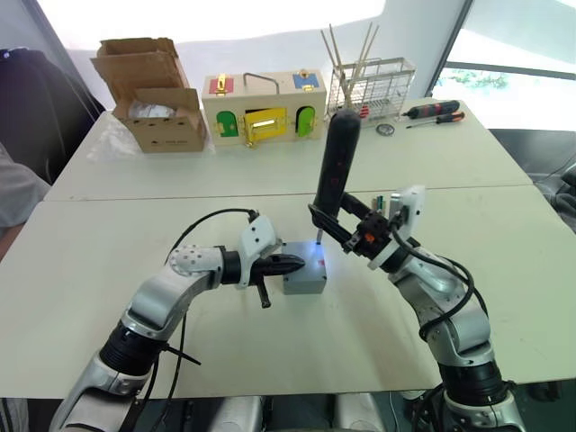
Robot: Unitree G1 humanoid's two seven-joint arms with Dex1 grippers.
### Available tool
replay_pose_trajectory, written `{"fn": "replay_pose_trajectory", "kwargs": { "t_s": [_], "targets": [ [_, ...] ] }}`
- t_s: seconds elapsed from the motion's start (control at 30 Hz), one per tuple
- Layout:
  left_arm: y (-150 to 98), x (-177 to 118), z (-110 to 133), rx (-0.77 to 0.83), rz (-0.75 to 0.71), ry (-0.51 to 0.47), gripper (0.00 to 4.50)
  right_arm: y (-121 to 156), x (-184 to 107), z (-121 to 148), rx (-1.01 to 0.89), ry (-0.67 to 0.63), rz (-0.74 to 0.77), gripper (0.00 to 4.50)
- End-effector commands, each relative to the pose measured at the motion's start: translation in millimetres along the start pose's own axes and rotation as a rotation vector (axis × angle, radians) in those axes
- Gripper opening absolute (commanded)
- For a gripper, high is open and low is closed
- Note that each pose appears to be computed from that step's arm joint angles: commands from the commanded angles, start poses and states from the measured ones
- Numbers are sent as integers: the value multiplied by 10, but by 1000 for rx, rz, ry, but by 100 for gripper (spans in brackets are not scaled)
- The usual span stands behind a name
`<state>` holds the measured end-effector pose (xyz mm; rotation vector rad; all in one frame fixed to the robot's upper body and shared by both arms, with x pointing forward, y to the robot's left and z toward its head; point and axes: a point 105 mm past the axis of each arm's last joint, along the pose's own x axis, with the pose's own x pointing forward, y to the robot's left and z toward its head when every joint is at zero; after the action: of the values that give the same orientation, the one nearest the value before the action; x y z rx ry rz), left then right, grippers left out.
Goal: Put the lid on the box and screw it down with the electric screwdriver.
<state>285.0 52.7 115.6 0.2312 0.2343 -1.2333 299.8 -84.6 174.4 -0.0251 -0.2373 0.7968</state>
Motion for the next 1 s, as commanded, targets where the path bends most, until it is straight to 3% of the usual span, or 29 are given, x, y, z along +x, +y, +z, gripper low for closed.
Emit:
{"fn": "replay_pose_trajectory", "kwargs": {
  "t_s": [0.03,0.33,0.5,0.6,0.67,0.73,0.83,1.0],
  "targets": [
    [-20,5,-63,-14,-1,21,0,54,-61,-454,79,163,2,177],
    [11,4,-55,-13,17,11,0,-81,-70,-332,56,125,-46,177],
    [45,-27,-68,-15,45,7,0,-320,7,469,65,-90,-87,177],
    [99,-47,-43,-17,85,-21,0,-323,19,753,88,-145,-51,177],
    [180,-121,105,-56,131,-107,0,-401,-25,1266,85,-252,-1,177],
    [191,-181,198,-78,138,-155,0,-449,-85,1591,80,-306,26,177],
    [178,-213,257,-83,136,-177,0,-558,-108,1737,97,-308,4,177],
    [223,-244,459,-102,160,-256,0,-851,-69,1657,137,-230,-157,177]
  ]
}}
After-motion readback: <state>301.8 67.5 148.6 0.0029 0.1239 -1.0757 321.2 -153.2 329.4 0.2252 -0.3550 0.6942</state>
